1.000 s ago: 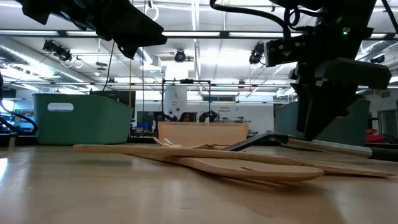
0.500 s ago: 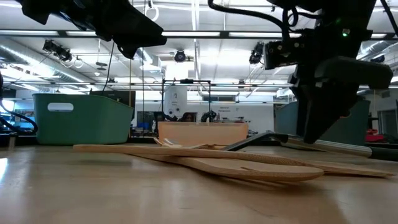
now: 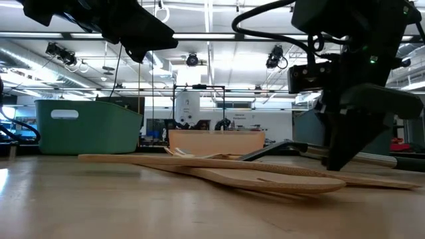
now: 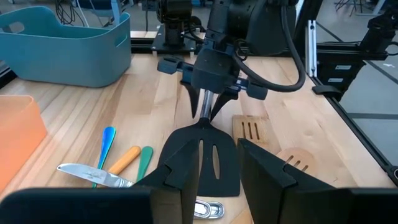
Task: Pick & Place Kitchen Items
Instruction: Put the black spatula into the blue bin
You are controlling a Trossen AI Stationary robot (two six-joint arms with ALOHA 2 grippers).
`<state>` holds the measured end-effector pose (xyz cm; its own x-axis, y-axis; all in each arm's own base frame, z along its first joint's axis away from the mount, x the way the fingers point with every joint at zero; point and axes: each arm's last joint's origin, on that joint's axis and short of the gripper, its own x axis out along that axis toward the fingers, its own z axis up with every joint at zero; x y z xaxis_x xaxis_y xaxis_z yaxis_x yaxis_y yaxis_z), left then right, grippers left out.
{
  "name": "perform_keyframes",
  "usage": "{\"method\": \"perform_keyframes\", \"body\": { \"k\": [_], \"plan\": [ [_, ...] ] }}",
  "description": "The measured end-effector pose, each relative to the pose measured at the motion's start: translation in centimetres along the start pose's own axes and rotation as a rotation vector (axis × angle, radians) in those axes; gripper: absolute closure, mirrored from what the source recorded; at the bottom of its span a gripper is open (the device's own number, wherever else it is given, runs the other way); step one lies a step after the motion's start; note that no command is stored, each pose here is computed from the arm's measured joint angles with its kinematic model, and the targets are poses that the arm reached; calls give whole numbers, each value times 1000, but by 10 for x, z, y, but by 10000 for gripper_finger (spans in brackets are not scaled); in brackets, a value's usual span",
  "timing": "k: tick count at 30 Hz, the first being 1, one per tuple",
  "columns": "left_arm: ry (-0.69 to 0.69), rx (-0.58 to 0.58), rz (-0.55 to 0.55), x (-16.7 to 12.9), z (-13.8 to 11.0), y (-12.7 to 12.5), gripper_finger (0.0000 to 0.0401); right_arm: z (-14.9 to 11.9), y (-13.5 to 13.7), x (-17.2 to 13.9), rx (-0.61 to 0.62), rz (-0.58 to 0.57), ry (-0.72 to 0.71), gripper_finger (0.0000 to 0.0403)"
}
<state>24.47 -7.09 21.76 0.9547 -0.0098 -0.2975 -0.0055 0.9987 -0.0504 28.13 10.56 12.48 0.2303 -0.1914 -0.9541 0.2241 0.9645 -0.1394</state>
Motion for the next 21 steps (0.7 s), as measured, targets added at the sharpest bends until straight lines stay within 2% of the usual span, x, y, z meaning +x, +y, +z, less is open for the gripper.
{"method": "perform_keyframes", "body": {
  "k": [3, 8, 12, 16, 21],
  "plan": [
    [0, 0, 0, 0, 0, 0, 286, 0, 1, 0, -20, 14, 5, 327],
    [4, 1, 1, 0, 0, 0, 286, 1, 1, -1, -48, 17, 11, 324],
    [6, 1, 1, 0, -1, 0, 286, 3, -3, -13, -70, -6, 41, 324],
    [8, 2, 1, 0, -1, 0, 286, 10, -7, -41, -67, -4, 29, 324],
    [13, 3, 2, 0, -1, 0, 286, 12, -18, -74, -46, -56, 33, 324]
  ]
}}
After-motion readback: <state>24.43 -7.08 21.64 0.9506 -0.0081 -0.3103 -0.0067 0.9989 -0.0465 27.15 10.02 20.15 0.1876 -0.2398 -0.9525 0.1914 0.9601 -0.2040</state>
